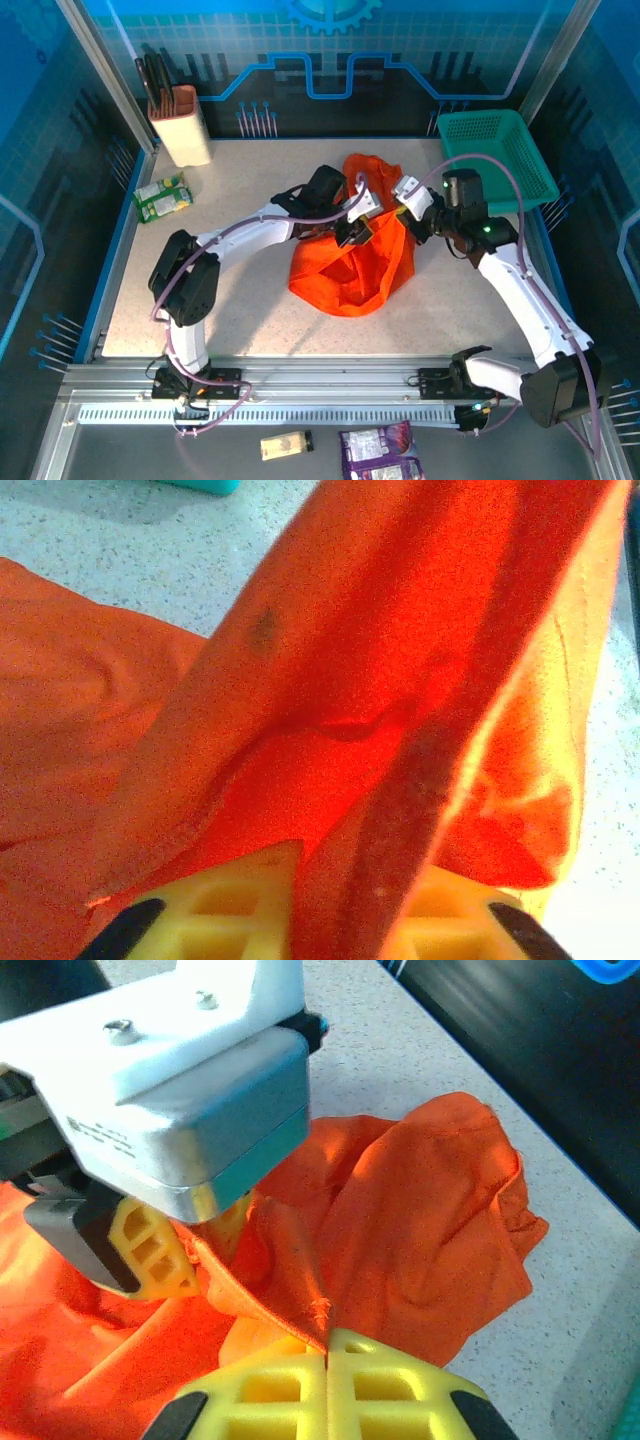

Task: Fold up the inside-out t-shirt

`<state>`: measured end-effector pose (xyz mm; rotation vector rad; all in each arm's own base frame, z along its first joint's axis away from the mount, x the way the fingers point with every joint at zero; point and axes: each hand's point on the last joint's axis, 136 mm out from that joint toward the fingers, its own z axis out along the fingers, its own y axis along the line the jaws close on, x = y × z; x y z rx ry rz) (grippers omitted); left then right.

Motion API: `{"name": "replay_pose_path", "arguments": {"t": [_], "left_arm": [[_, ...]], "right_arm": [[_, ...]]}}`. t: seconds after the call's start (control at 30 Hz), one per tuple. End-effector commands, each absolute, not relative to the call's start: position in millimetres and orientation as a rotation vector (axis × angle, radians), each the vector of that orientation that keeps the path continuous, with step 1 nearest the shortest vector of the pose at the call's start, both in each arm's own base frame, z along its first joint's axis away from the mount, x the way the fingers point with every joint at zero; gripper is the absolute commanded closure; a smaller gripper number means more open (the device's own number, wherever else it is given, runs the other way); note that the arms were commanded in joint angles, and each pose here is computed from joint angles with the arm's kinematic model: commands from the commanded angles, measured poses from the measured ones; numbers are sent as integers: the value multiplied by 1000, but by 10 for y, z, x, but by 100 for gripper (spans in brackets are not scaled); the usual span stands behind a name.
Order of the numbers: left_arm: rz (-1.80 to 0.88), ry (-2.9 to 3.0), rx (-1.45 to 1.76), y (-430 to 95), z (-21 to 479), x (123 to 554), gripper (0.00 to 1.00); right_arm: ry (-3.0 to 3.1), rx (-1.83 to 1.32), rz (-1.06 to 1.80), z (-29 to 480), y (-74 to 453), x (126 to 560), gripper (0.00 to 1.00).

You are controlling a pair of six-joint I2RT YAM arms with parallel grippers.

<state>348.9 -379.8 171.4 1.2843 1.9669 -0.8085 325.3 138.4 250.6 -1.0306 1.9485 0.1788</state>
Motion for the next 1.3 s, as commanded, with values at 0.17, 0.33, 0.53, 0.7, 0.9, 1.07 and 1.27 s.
{"name": "replay_pose_path", "arguments": {"t": [0.17,0.33,0.53,0.7,0.9,1.07,1.27], "left_arm": [[-940,1993,1085,-3943,2367,3712,100],[-1023,2029,910,-3849,2769,3857,100],[-1069,2064,865,-3839,2952,3832,100],[-1075,2060,879,-3810,3036,3740,100],[-1051,2098,947,-3742,2976,3614,100],[-1027,2104,977,-3677,2967,3523,100],[-976,2096,1015,-3561,2999,3408,100]], "right_arm": [[2073,-531,47,2771,816,3645,85],[2155,-358,232,2745,939,3317,65],[2219,-240,510,2554,1425,2851,69],[2198,-311,519,2155,1916,2575,85],[2198,-351,478,1649,2422,2440,86],[2213,-325,330,1233,2497,2605,94],[2215,-209,208,922,2155,2895,96]]}}
